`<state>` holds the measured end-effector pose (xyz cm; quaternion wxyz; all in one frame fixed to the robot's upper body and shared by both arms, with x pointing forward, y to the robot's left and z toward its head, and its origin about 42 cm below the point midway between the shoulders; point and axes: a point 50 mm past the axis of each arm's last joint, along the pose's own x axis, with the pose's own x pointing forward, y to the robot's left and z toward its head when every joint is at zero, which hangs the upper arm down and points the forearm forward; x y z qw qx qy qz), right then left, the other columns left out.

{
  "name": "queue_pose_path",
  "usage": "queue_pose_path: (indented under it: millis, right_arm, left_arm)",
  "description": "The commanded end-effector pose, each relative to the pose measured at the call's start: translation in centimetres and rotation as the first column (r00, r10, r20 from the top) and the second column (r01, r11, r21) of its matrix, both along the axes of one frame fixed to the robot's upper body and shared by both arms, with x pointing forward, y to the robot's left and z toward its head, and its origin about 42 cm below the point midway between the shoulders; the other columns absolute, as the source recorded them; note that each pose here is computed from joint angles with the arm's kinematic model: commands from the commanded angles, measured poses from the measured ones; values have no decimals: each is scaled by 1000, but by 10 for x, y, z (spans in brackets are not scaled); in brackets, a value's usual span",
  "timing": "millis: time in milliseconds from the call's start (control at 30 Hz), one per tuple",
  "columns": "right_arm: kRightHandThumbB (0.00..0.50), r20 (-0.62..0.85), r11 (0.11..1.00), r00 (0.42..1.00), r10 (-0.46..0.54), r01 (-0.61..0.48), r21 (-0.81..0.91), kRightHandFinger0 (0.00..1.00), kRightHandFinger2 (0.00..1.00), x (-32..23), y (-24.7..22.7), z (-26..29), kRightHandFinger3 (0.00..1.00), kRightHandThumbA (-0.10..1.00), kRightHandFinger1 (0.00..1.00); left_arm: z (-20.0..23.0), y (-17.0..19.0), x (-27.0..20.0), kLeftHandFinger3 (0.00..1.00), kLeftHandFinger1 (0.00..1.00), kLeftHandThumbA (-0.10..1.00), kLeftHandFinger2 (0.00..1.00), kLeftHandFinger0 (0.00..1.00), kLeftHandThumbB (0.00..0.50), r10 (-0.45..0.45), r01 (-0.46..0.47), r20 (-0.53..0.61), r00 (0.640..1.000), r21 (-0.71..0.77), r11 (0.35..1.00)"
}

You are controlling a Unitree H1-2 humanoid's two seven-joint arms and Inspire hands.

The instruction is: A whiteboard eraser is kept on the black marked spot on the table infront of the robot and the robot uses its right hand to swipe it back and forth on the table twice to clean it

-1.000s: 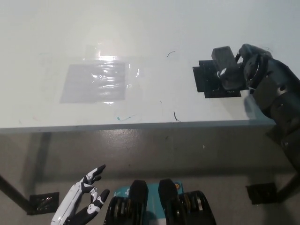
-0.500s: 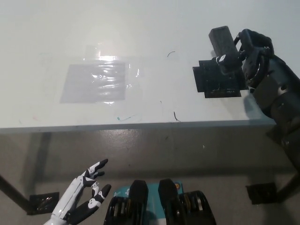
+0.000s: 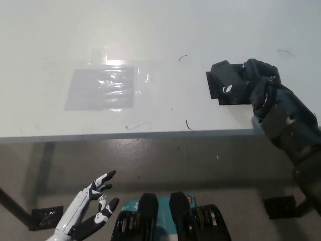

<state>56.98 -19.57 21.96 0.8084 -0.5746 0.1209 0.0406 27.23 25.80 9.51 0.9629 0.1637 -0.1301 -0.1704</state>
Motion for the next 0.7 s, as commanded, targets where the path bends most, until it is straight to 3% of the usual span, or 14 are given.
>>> queue_pose_path:
  millis: [0, 67, 133, 167, 233, 300, 333, 367, 433, 467, 500, 533, 600, 667]
  right_arm:
    - [380, -27, 999, 999, 43, -43, 1, 1, 205, 5, 12, 13, 404, 895, 69]
    - [377, -60, 999, 997, 41, -41, 4, 18, 229, 4, 13, 10, 418, 879, 108]
    - [358, -73, 999, 996, 48, -48, 5, 473, 654, 3, 14, 8, 726, 859, 620]
    - [360, -79, 999, 995, 54, -54, 2, 625, 689, 2, 14, 6, 761, 858, 724]
    - [355, -89, 998, 994, 65, -66, -4, 671, 722, 2, 19, 6, 802, 880, 747]
    - [351, -90, 997, 993, 77, -79, -17, 804, 866, 3, 29, 11, 929, 906, 887]
    - [369, -80, 995, 992, 97, -99, -26, 660, 705, 5, 41, 19, 862, 911, 713]
    - [370, -74, 994, 992, 105, -107, -29, 590, 702, 6, 47, 23, 853, 912, 676]
    - [379, -53, 988, 987, 150, -152, -37, 722, 856, 7, 69, 36, 993, 931, 830]
    - [384, -49, 985, 985, 164, -166, -44, 715, 831, 7, 80, 41, 1000, 939, 802]
    - [394, -43, 981, 982, 184, -186, -50, 502, 636, 7, 92, 47, 1000, 940, 561]
    - [397, -37, 979, 980, 197, -199, -50, 410, 579, 6, 98, 49, 987, 938, 501]
    - [407, -18, 968, 969, 247, -248, -44, 31, 304, 3, 126, 59, 791, 948, 152]
    - [411, -4, 951, 952, 305, -305, -51, 130, 340, -3, 157, 67, 659, 954, 281]
  left_arm:
    - [16, 5, 7, 1000, 1000, 680, 1000, 934, 327, -8, 8, 49, 999, 3, 1000]
    - [16, 5, 7, 1000, 1000, 676, 1000, 933, 327, -11, 11, 45, 999, 2, 1000]
    - [16, 5, 6, 1000, 1000, 673, 1000, 932, 325, -14, 14, 44, 999, 3, 1000]
    - [16, 5, 6, 1000, 1000, 670, 1000, 931, 324, -15, 15, 44, 999, 4, 1000]
    - [16, 5, 6, 1000, 1000, 665, 1000, 933, 322, -16, 16, 42, 999, 5, 1000]
    - [16, 7, 5, 1000, 1000, 664, 1000, 934, 323, -12, 12, 42, 999, 7, 1000]
    - [16, 7, 6, 1000, 1000, 664, 1000, 934, 323, -13, 13, 44, 999, 5, 1000]
    - [16, 7, 6, 1000, 1000, 664, 1000, 934, 323, -13, 13, 44, 999, 3, 1000]
    - [16, 7, 7, 1000, 1000, 660, 1000, 933, 322, -10, 10, 44, 999, 3, 1000]
    - [16, 7, 7, 1000, 1000, 657, 1000, 933, 321, -10, 10, 44, 999, 4, 1000]
    - [16, 7, 7, 1000, 1000, 655, 1000, 933, 321, -11, 11, 43, 999, 3, 1000]
    - [16, 7, 7, 1000, 1000, 654, 1000, 933, 321, -13, 12, 42, 999, 4, 1000]
    - [16, 6, 8, 1000, 1000, 652, 1000, 933, 320, -19, 19, 42, 999, 2, 1000]
    - [17, 5, 8, 1000, 1000, 666, 1000, 929, 322, -17, 17, 45, 999, 6, 1000]
